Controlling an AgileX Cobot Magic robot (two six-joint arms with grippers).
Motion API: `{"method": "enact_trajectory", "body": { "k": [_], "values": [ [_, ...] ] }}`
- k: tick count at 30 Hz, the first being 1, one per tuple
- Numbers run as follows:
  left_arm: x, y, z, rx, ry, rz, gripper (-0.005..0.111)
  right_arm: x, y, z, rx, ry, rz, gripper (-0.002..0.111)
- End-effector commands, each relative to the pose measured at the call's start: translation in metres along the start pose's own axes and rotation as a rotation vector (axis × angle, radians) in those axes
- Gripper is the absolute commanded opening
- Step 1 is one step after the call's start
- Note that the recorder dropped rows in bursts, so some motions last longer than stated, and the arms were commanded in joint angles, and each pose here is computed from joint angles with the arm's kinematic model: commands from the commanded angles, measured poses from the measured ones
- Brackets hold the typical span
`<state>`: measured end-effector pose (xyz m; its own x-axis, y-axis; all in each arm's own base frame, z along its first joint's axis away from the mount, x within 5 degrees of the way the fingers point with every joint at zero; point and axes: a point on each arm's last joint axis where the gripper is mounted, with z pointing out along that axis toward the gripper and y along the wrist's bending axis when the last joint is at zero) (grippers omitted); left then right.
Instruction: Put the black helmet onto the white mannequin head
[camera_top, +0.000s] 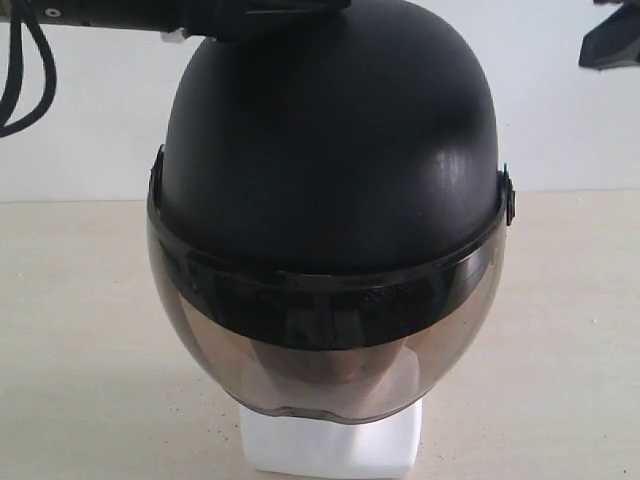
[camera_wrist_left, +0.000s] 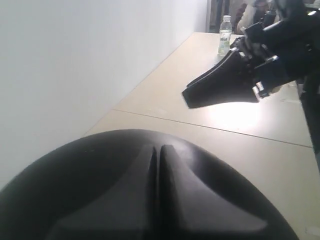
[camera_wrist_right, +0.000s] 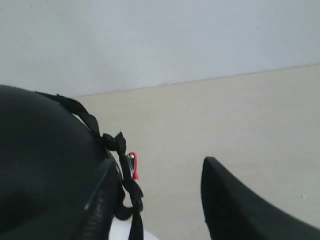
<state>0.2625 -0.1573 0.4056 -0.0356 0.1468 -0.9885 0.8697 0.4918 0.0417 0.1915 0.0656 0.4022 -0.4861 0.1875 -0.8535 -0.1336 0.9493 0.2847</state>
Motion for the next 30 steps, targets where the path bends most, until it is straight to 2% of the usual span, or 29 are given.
{"method": "enact_trajectory", "body": {
  "k": [1, 5, 6, 9, 12, 21, 22, 25, 30],
  "values": [
    [-0.027, -0.007, -0.027, -0.128, -0.088, 0.051, 0.004, -0.02, 0.003, -0.029, -0.013, -0.12, -0.081, 0.046],
    [-0.054, -0.019, -0.063, -0.247, -0.191, 0.098, 0.004, -0.025, -0.003, -0.053, 0.032, -0.208, -0.16, 0.015],
    [-0.059, -0.022, -0.073, -0.278, -0.216, 0.097, 0.004, -0.025, -0.006, -0.061, 0.053, -0.222, -0.179, 0.002],
    [-0.064, -0.03, -0.104, -0.392, -0.276, 0.091, 0.004, -0.023, -0.011, -0.08, 0.087, -0.248, -0.207, 0.0],
    [-0.054, -0.038, -0.13, -0.503, -0.301, 0.082, 0.004, -0.019, -0.015, -0.099, 0.096, -0.267, -0.231, 0.0],
    [0.017, -0.056, -0.168, -0.754, -0.269, -0.001, 0.004, -0.006, -0.022, -0.136, 0.102, -0.317, -0.344, 0.0],
    [0.036, -0.057, -0.172, -0.798, -0.253, -0.037, 0.004, 0.002, -0.025, -0.134, 0.097, -0.323, -0.356, 0.0],
    [0.069, -0.062, -0.177, -0.85, -0.22, -0.086, 0.004, 0.03, -0.031, -0.123, 0.058, -0.339, -0.361, 0.0],
    [0.124, -0.07, -0.183, -0.913, -0.157, -0.175, 0.004, 0.099, -0.042, -0.092, -0.076, -0.351, -0.365, 0.0]
  ]
}}
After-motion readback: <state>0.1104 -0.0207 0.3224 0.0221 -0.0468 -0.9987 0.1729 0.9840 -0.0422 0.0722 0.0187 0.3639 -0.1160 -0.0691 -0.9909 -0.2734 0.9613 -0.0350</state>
